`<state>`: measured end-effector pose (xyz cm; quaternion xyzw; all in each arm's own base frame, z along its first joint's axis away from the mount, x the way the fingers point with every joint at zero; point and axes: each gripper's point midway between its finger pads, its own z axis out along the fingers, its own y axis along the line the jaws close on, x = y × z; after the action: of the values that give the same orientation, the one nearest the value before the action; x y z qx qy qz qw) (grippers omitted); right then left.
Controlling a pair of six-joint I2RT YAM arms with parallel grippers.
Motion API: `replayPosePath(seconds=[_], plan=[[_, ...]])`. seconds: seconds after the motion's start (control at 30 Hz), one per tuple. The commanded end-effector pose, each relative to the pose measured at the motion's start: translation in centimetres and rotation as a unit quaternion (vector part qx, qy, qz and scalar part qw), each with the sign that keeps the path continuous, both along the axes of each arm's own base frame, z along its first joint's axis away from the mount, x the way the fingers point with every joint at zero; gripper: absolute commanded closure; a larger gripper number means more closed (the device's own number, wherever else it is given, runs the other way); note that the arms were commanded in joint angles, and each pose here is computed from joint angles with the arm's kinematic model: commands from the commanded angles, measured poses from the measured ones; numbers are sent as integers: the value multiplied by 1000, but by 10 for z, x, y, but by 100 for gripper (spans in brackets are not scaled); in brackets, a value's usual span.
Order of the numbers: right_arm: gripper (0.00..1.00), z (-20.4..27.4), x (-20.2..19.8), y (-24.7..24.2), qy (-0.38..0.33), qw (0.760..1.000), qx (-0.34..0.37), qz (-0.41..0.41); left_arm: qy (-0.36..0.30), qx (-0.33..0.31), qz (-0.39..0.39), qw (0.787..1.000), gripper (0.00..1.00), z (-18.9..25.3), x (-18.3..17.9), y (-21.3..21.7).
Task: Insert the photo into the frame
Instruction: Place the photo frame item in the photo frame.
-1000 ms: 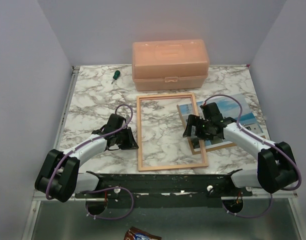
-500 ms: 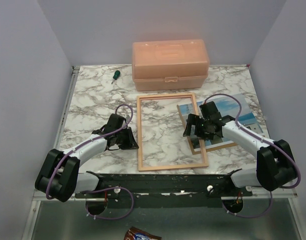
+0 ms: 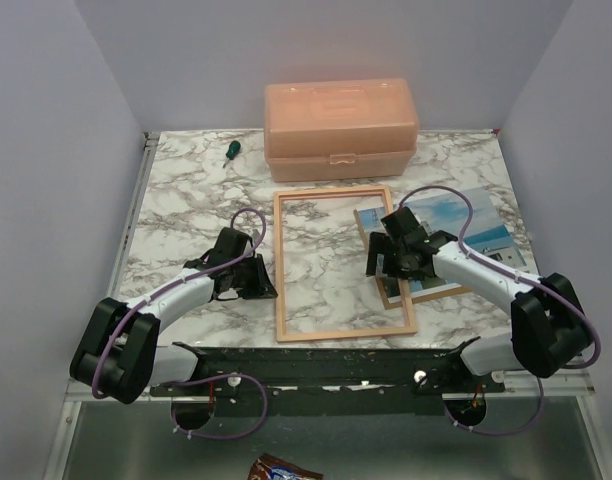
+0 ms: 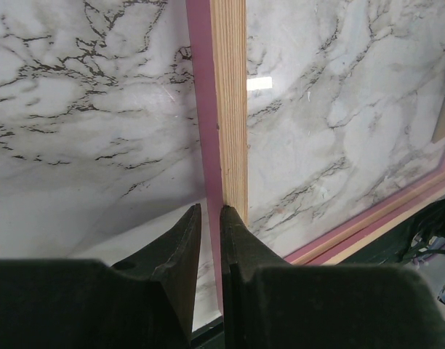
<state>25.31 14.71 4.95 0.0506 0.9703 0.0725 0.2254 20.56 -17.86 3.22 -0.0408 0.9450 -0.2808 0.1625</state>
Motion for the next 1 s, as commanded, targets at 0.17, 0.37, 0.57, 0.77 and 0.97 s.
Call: replayPosePath(seconds=[0.17,0.37,0.57,0.77,0.97], plan=[[0,-16,-20,-24,30,995,-94,-24,43,59,-5,997,83,-28,-23,21],[0,-8,-15,-27,16,994,-101,-32,44,59,-5,997,83,-29,-24,21],[0,-2,-11,-23,6,995,-92,-28,45,59,-6,997,83,-29,-24,21],[0,-12,-14,-14,18,997,-69,-21,44,58,-7,997,83,-28,-24,21],[0,-11,-9,-22,12,996,-74,-42,42,57,-7,997,82,-28,-24,21]])
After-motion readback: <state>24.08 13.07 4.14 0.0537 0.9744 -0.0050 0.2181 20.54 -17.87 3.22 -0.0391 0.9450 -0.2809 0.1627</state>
